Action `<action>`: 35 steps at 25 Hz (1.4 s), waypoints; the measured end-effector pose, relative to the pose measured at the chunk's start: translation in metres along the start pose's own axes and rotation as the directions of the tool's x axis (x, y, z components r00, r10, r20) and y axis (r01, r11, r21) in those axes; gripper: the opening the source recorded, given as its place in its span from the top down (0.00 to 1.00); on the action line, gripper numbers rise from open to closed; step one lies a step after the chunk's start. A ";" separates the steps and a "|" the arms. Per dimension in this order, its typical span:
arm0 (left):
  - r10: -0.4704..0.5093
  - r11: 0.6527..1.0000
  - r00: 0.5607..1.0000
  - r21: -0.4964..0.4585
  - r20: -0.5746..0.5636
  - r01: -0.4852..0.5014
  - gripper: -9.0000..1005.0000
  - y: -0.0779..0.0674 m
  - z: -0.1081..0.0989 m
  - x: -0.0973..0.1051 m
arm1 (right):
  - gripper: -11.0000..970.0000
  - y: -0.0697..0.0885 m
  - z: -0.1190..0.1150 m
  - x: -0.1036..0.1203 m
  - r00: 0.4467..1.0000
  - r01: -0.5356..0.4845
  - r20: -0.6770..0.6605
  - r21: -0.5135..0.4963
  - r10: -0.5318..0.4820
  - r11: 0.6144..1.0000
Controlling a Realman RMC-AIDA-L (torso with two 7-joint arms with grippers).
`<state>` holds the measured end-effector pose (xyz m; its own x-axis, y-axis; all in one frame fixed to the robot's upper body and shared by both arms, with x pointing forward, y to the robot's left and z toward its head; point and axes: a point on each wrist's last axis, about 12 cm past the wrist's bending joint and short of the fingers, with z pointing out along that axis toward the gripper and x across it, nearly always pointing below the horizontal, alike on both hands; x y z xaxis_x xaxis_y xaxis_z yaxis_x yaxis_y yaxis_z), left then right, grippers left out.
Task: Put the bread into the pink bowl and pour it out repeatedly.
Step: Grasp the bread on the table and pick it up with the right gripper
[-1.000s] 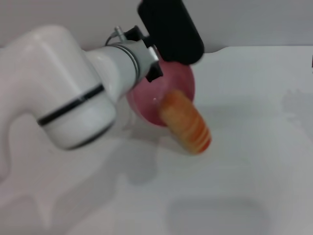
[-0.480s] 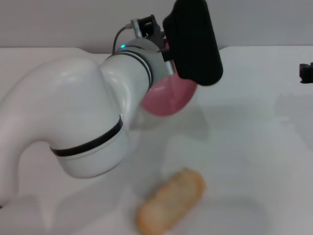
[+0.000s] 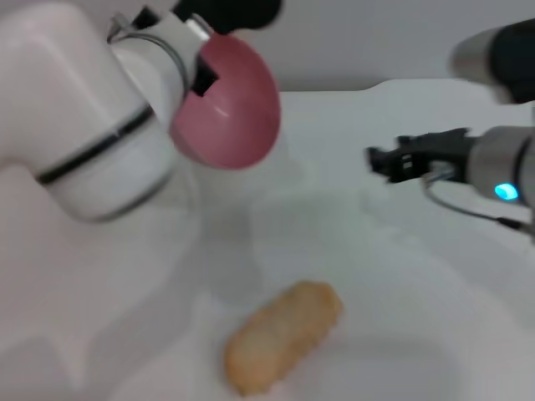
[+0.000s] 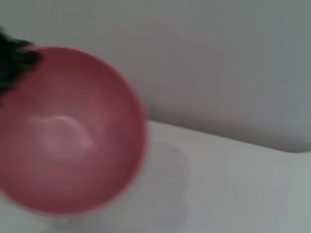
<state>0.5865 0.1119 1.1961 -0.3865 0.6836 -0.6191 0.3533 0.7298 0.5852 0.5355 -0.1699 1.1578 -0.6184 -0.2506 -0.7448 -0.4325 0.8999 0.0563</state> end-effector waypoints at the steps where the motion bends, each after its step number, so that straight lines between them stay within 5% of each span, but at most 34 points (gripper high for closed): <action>1: -0.021 1.000 1.000 0.012 -0.010 0.021 0.91 0.002 0.001 0.001 | 0.58 0.006 0.002 -0.001 1.000 0.013 -0.003 -0.016 -0.013 1.000; 5: -0.099 0.994 0.993 0.047 -0.057 0.101 0.90 0.010 0.004 0.011 | 0.43 0.027 0.010 -0.003 0.999 0.047 -0.025 -0.064 -0.048 0.997; 15: -0.220 0.970 0.962 0.073 -0.159 0.234 0.90 0.036 0.015 0.035 | 0.43 0.051 0.016 0.013 0.988 0.031 -0.148 -0.110 -0.047 0.993; 25: -0.215 0.971 0.962 0.069 -0.169 0.229 0.90 0.037 0.022 0.036 | 0.43 0.071 0.015 0.027 0.973 0.009 -0.227 -0.162 -0.046 0.987; 35: -0.204 0.971 0.965 0.088 -0.164 0.220 0.90 0.037 0.026 0.035 | 0.43 0.073 0.022 0.038 0.963 -0.011 -0.267 -0.158 -0.032 0.987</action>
<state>0.6077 0.1629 1.1821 -0.5846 0.5096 -0.6313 0.3327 0.8603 0.3863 0.4952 -0.1062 1.1190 -0.7573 -0.3653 -0.5414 -0.5237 0.8349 0.1691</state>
